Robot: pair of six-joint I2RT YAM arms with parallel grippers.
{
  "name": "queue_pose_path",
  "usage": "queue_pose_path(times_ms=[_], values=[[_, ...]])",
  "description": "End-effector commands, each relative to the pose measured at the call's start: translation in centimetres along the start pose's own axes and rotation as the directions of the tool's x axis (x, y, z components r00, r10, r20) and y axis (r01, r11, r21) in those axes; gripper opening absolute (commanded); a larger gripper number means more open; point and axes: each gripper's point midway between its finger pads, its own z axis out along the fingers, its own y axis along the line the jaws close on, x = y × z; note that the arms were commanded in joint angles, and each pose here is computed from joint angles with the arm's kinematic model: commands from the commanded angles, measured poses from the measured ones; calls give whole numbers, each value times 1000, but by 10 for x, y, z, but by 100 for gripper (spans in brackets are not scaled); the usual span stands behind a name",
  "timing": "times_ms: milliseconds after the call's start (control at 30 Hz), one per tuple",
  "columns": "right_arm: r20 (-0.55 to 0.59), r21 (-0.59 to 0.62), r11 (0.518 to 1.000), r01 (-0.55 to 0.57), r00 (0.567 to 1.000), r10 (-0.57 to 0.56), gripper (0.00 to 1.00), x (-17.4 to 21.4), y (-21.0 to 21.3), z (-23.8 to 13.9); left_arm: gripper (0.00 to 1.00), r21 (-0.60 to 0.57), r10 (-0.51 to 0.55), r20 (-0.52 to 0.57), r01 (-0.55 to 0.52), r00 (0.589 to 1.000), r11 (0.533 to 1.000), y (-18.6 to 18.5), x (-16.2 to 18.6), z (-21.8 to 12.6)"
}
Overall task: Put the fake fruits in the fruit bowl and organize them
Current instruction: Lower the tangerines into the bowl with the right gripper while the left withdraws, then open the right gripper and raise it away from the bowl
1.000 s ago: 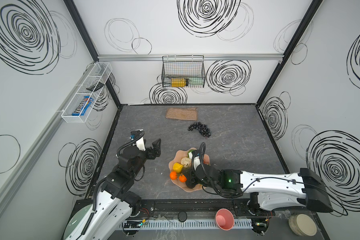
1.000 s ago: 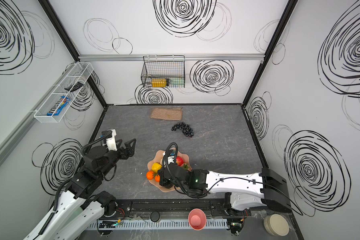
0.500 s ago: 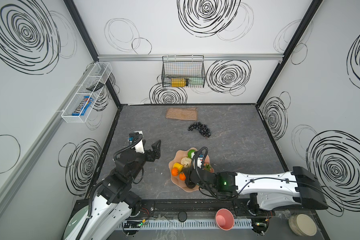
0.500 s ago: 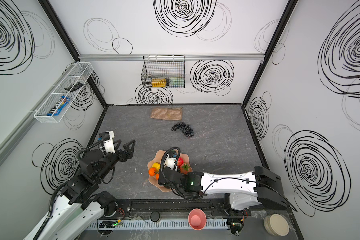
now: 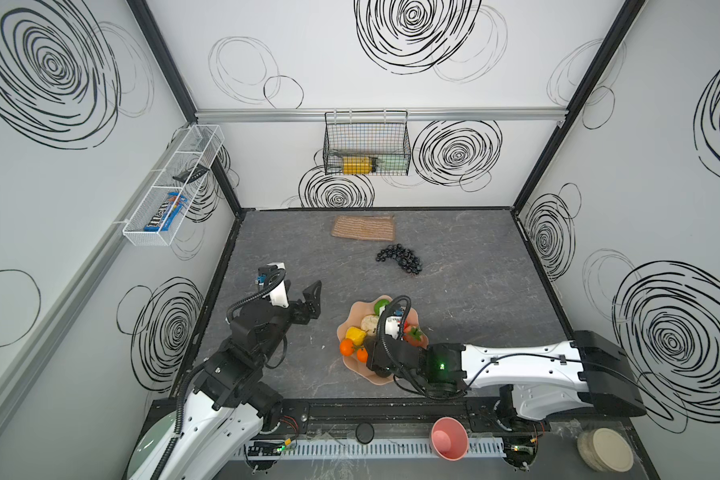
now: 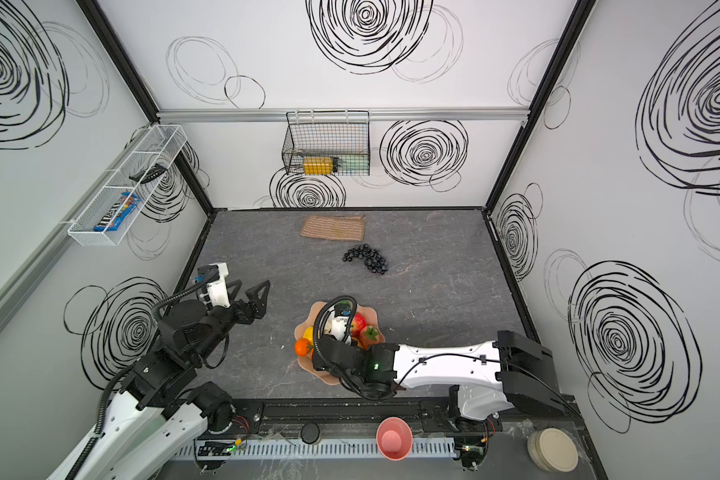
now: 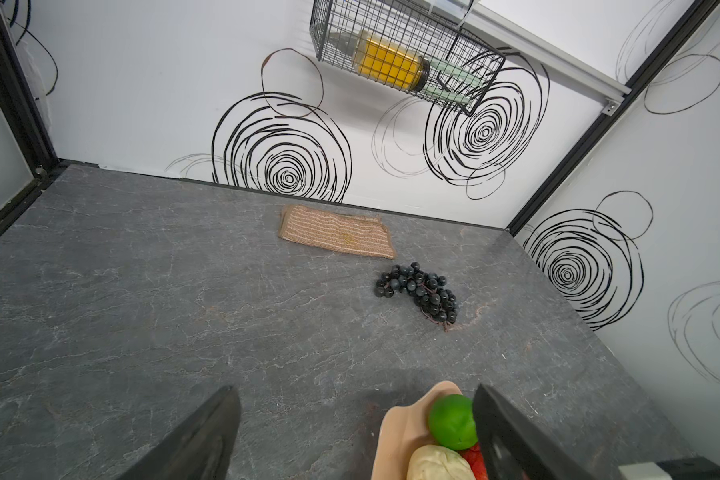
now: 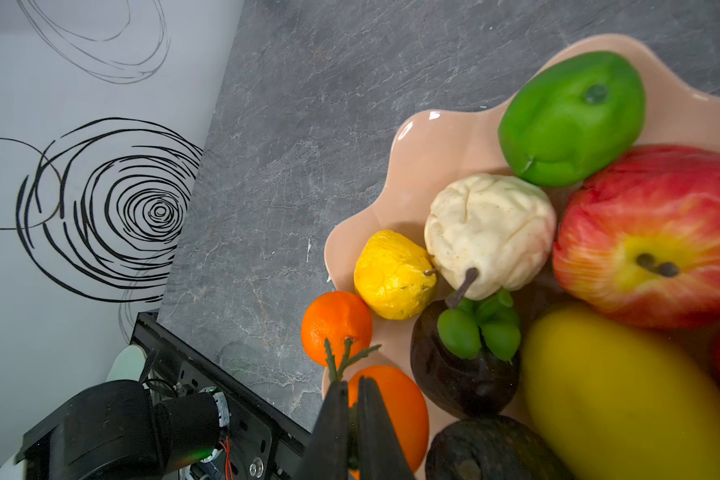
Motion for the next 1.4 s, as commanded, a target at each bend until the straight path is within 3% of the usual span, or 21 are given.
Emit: queue_pose_path(times_ms=[0, 300, 600, 933, 1133, 1367], values=[[17, 29, 1000, -13, 1000, 12, 11, -1, 3, -3, 91, 10, 5, 46, -5, 999, 1000, -4, -16, -6], [1, 50, 998, -47, 999, 47, 17, 15, -4, 0, 92, 17, 3, 51, -4, 999, 1000, -5, -17, -7], [15, 46, 997, -57, 998, 56, 34, 16, -7, -6, 92, 19, 2, 50, -3, 999, 1000, -6, -17, -7], [120, -24, 994, 103, 988, -99, 45, -14, 28, -36, 92, 36, -8, 20, 7, 1000, 999, -8, -9, 0], [249, -44, 968, 245, 942, -227, 52, -52, 14, -65, 90, 135, -13, -110, 28, 994, 990, -26, 19, 24], [223, -82, 959, 270, 943, -246, 61, -107, -48, -70, 87, 178, -28, -282, 81, 959, 981, -45, 59, 59]])
